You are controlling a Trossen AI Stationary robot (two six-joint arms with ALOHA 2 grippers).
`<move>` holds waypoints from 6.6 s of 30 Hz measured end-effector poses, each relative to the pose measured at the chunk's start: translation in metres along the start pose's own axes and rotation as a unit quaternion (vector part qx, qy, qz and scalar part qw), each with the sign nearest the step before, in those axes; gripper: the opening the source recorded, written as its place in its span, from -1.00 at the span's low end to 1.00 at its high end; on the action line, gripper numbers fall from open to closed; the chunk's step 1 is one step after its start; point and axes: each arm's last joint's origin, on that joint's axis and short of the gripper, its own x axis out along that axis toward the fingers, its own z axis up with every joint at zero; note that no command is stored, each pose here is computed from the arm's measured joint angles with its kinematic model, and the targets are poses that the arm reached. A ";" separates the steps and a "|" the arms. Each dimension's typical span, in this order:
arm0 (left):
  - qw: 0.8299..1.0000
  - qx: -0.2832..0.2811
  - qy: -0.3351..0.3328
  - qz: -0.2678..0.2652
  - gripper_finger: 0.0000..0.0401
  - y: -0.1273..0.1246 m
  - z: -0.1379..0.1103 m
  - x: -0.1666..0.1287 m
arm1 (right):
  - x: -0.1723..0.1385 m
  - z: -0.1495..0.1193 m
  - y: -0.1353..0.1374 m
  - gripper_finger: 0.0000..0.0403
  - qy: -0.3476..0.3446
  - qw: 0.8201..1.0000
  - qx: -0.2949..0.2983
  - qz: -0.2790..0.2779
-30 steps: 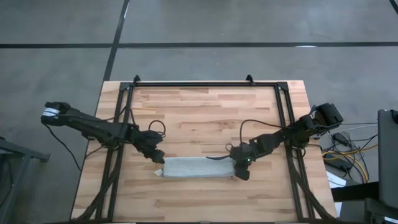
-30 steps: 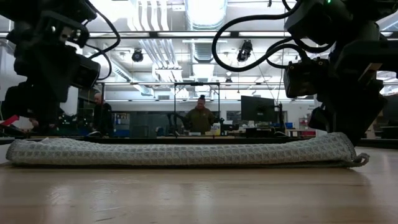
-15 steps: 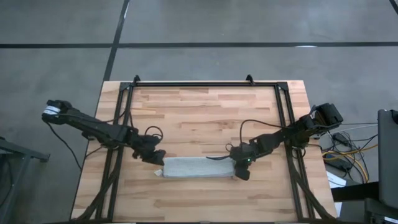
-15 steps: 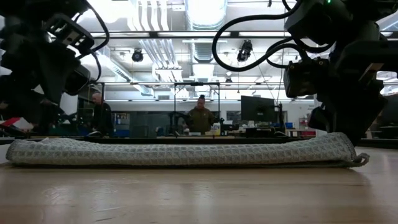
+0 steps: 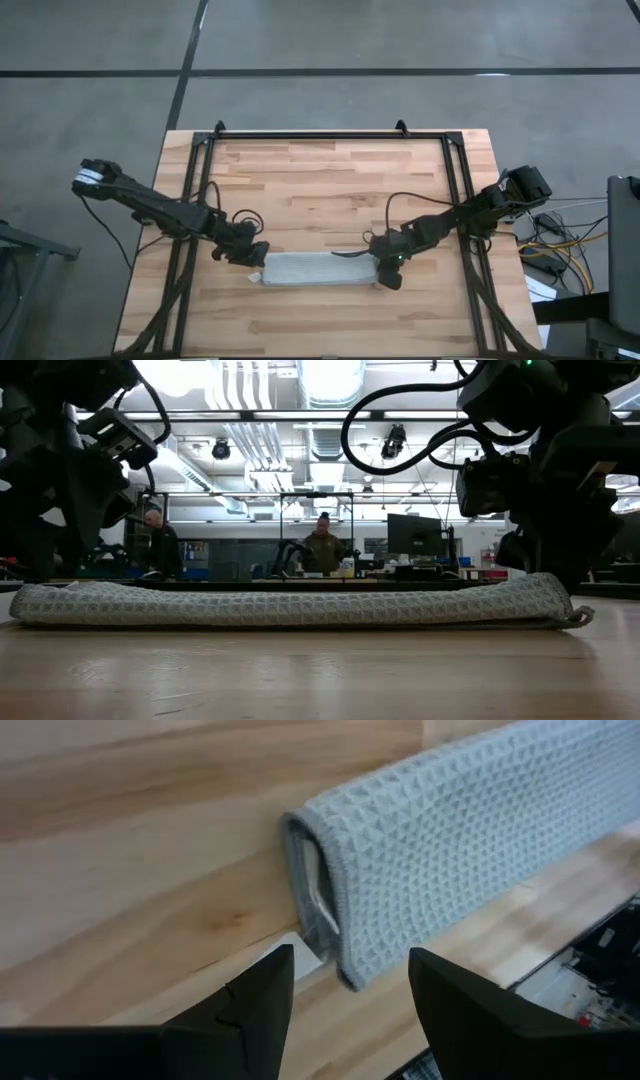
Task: Fold microfiber towels
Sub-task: Fold the microfiber cloth on the table
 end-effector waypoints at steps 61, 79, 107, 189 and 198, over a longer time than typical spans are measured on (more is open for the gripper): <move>0.998 0.005 -0.002 0.060 -0.27 -0.006 0.000 0.046 | 0.000 0.001 0.000 -0.79 -0.009 1.000 0.002 -0.010; 0.999 0.025 -0.015 0.027 -0.97 -0.012 0.001 0.047 | 0.000 0.001 0.000 -0.79 -0.009 1.000 -0.009 -0.010; 0.998 0.060 0.000 -0.010 -1.00 -0.032 -0.005 0.043 | 0.000 0.003 0.001 -0.79 -0.020 1.000 -0.012 -0.002; 0.972 0.164 -0.011 -0.170 -1.00 -0.082 0.016 0.034 | 0.000 0.004 0.002 -0.79 -0.028 0.999 -0.025 0.004; 0.965 0.195 0.005 -0.173 -1.00 -0.104 0.025 0.045 | 0.000 0.004 0.002 -0.79 -0.029 0.999 -0.030 0.004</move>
